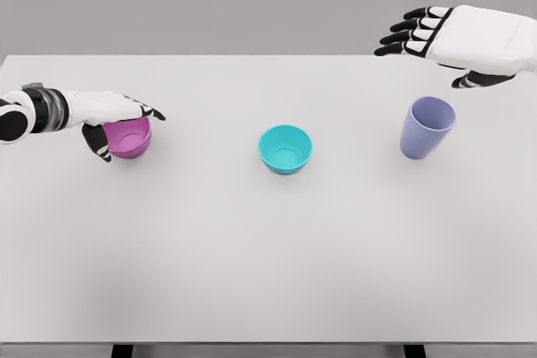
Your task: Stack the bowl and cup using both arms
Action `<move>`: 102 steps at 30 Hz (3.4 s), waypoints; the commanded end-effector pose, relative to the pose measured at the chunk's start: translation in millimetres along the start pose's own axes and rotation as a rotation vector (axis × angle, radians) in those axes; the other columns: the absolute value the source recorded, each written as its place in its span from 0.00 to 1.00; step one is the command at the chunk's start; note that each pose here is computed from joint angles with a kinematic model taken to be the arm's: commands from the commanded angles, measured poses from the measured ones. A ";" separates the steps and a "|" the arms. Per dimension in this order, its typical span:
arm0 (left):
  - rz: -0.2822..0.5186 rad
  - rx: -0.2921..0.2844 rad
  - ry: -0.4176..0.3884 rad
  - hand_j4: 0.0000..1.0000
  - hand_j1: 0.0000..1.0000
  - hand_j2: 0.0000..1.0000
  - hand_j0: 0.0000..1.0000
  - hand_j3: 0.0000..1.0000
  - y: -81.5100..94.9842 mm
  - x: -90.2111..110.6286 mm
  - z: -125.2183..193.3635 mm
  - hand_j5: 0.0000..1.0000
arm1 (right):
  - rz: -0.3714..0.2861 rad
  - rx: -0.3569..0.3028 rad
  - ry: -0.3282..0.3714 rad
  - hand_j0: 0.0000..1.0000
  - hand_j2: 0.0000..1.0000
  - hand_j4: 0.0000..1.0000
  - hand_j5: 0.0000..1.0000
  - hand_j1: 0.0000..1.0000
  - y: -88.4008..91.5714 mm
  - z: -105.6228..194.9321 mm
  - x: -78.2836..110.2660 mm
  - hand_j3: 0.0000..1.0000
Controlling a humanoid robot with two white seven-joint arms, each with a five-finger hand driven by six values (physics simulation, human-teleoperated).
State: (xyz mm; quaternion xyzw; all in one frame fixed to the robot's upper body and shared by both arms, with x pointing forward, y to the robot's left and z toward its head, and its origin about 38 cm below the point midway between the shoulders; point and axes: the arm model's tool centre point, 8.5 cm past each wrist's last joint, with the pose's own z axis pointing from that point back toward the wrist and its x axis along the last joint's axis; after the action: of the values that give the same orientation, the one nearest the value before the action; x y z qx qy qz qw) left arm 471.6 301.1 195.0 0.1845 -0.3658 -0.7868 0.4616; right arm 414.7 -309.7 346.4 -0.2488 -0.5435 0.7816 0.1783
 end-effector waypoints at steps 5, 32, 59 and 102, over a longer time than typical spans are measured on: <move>0.003 -0.004 0.008 1.00 1.00 1.00 1.00 1.00 -1.0 -1.7 -4.4 1.00 | -0.004 -0.003 0.001 1.00 1.00 1.00 1.00 1.00 -0.4 0.2 -0.2 1.00; -0.088 0.070 -0.079 0.61 0.61 0.61 0.61 0.61 28.4 36.1 10.4 0.61 | 0.000 -0.005 0.002 1.00 1.00 1.00 1.00 1.00 -2.2 0.5 -0.7 1.00; -0.182 0.137 -0.199 0.61 0.61 0.61 0.61 0.61 55.4 90.2 11.7 0.61 | -0.002 -0.003 0.002 1.00 1.00 1.00 1.00 1.00 -1.0 0.8 -0.6 1.00; -0.257 0.205 -0.386 0.62 0.62 0.62 0.62 0.62 83.5 183.6 -21.3 0.62 | -0.007 0.004 0.006 1.00 1.00 1.00 1.00 1.00 1.5 2.1 -1.5 1.00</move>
State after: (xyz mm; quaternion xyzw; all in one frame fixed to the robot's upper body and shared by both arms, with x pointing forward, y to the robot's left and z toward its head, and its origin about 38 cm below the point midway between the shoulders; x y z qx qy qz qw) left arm 442.0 112.2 251.9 0.1235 -0.4970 -0.8187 0.2598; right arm 414.9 -312.2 345.2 -0.2492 -0.5412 0.7823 0.1818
